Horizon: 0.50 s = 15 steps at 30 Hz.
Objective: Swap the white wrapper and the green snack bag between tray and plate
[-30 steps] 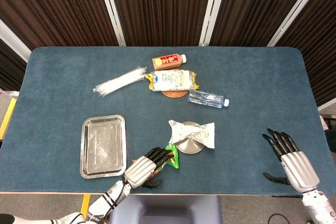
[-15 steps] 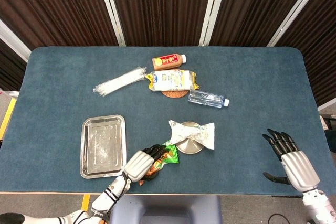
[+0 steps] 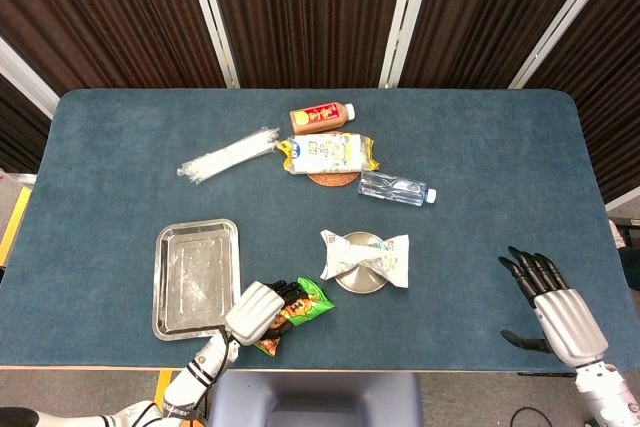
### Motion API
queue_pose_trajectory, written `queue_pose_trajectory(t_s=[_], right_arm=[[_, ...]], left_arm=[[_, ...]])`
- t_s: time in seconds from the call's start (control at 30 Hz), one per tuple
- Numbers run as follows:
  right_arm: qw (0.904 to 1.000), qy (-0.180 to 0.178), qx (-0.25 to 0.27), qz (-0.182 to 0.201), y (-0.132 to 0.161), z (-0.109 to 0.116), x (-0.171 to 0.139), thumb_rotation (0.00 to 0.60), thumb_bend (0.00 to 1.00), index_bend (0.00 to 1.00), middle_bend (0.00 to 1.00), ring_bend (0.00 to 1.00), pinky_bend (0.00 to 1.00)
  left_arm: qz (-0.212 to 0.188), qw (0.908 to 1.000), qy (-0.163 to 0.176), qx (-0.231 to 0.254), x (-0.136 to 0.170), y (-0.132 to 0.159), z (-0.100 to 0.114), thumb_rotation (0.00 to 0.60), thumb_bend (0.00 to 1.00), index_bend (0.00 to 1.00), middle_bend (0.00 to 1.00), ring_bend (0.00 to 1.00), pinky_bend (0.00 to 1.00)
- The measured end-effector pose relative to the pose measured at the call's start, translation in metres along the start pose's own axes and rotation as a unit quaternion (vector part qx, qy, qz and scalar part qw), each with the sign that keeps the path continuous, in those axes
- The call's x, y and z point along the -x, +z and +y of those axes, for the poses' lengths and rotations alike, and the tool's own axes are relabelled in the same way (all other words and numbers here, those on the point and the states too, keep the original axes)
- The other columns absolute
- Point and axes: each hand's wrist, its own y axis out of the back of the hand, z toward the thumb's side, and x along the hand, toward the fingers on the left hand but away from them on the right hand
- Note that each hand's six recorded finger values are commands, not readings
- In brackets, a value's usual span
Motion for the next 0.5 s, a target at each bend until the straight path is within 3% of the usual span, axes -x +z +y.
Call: queue_pose_trajectory(t_s=[0.17,0.3,0.43,0.5], right_arm=[[1.0000,0.005,0.000,0.001,0.001,-0.002,0.000,0.600,0.15,0.00,0.00,0.00,0.00],[1.0000,0.008,0.000,0.005,0.004,-0.003,-0.002,0.600,0.15,0.00,0.00,0.00,0.00],[0.9999,0.008,0.002,0.006,0.005,-0.002,-0.004,0.600,0.15,0.00,0.00,0.00,0.00],[1.0000,0.006,0.002,0.005,0.005,-0.001,-0.005,0.600,0.15,0.00,0.00,0.00,0.00]], left_arm=[[-0.002,0.9993,0.026,-0.025,0.010,-0.014,0.033,0.600,0.50,0.52,0.49,0.55,0.87],[0.022,0.9970,0.040,-0.063,0.018,-0.047,0.058,0.600,0.49,0.52,0.49,0.55,0.86],[0.058,0.9935,0.036,-0.091,0.029,-0.087,0.065,0.600,0.47,0.51,0.46,0.52,0.82],[0.076,0.9916,0.031,-0.100,0.036,-0.107,0.065,0.600,0.46,0.48,0.42,0.46,0.74]])
